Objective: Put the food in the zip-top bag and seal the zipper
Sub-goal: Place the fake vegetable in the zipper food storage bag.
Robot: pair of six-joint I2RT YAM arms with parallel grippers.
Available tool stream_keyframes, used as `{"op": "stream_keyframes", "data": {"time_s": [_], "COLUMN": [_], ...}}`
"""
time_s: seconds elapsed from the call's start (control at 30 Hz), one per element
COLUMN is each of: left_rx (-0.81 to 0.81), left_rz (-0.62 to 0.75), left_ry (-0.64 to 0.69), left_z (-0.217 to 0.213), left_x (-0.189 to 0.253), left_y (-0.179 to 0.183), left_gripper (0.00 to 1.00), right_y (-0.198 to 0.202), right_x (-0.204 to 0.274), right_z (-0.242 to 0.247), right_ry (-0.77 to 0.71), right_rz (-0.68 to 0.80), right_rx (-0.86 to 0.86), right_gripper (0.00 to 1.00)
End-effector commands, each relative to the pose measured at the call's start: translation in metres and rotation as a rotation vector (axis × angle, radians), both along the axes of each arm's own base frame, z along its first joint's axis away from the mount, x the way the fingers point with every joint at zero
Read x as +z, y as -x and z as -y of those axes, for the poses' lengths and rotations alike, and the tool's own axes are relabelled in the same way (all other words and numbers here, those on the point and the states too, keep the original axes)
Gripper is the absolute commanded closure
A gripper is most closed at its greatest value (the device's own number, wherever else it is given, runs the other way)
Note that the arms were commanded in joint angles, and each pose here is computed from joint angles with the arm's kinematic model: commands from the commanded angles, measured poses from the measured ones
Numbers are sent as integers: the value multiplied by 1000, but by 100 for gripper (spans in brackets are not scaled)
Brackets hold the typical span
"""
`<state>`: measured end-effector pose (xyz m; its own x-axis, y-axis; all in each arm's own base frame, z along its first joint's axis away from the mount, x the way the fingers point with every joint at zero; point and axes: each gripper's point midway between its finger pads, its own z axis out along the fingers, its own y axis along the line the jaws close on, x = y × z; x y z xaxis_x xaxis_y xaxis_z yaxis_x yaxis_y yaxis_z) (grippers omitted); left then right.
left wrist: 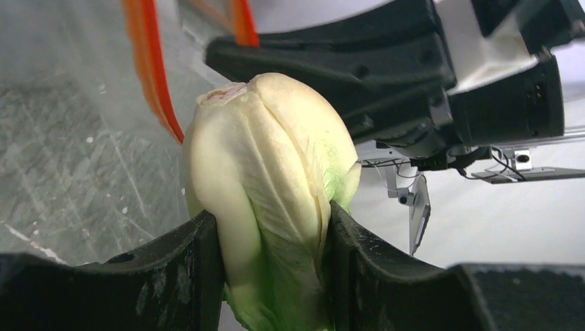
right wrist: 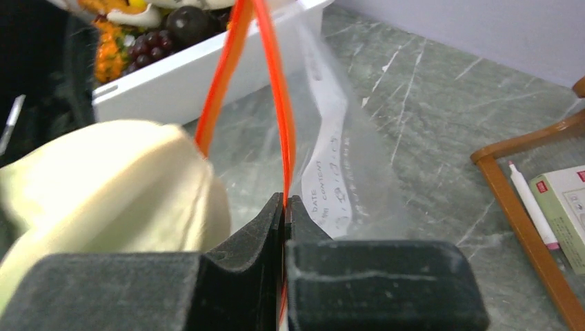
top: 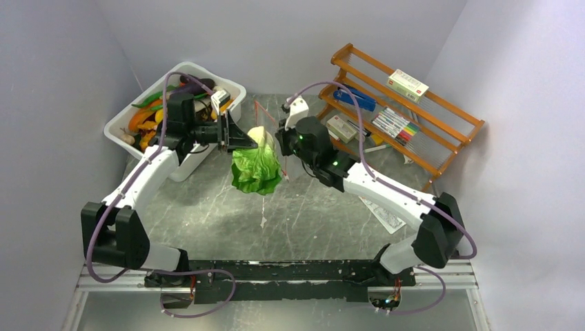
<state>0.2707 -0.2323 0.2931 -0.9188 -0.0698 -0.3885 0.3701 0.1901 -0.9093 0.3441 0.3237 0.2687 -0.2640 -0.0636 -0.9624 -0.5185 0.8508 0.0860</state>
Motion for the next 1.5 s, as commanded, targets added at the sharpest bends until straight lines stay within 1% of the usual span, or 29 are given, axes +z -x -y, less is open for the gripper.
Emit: {"op": "stream_keyframes", "data": {"time_s": [0.0, 0.1, 0.2, 0.23, 0.33, 0.4, 0.5, 0.6, 0.7, 0.8, 0.97, 1.13, 1.27, 1.37, 1.47], "left_rx": [11, 11, -14, -26, -71, -98, -124, -138, -132, -136, -154, -182, -163, -185, -132], "left_rz": [-26, -78, -110, -107, -56, -14, 37, 75, 84, 81, 117, 134, 92, 80, 66], "left_ry": [-57, -105, -113, -109, -98, -94, -89, -87, -94, -78, -26, 24, -32, -28, -70], "left_z": [1, 0, 1, 2, 5, 7, 9, 11, 10, 10, 11, 14, 15, 15, 14], "left_x": [-20, -40, -50, -52, -49, -45, -39, -35, -32, -28, -10, 1, -17, -23, -31], "left_y": [-6, -12, -15, -14, -10, -6, 1, 7, 10, 14, 24, 24, 13, 12, 3], "left_gripper": [71, 71, 72, 73, 74, 74, 73, 73, 72, 72, 73, 74, 74, 74, 74], "right_y": [14, 26, 39, 39, 28, 26, 25, 19, 14, 11, 9, 12, 16, 20, 25], "right_x": [36, 47, 48, 48, 33, 27, 24, 17, 8, 4, -3, 4, 13, 17, 29], "right_z": [-3, 0, -5, -5, 2, 2, 0, 2, 7, 11, 10, 2, 0, -4, -4], "right_ry": [-79, -96, -81, -75, -11, 22, 27, 51, 72, 66, 75, 35, 0, -10, -39], "right_rz": [143, 204, 266, 282, 268, 260, 255, 237, 223, 225, 208, 221, 227, 235, 255], "right_rx": [97, 137, 231, 235, 176, 174, 180, 149, 110, 79, 73, 107, 123, 156, 170], "right_gripper": [100, 100, 100, 100, 100, 100, 100, 100, 100, 100, 100, 100, 100, 100, 100]}}
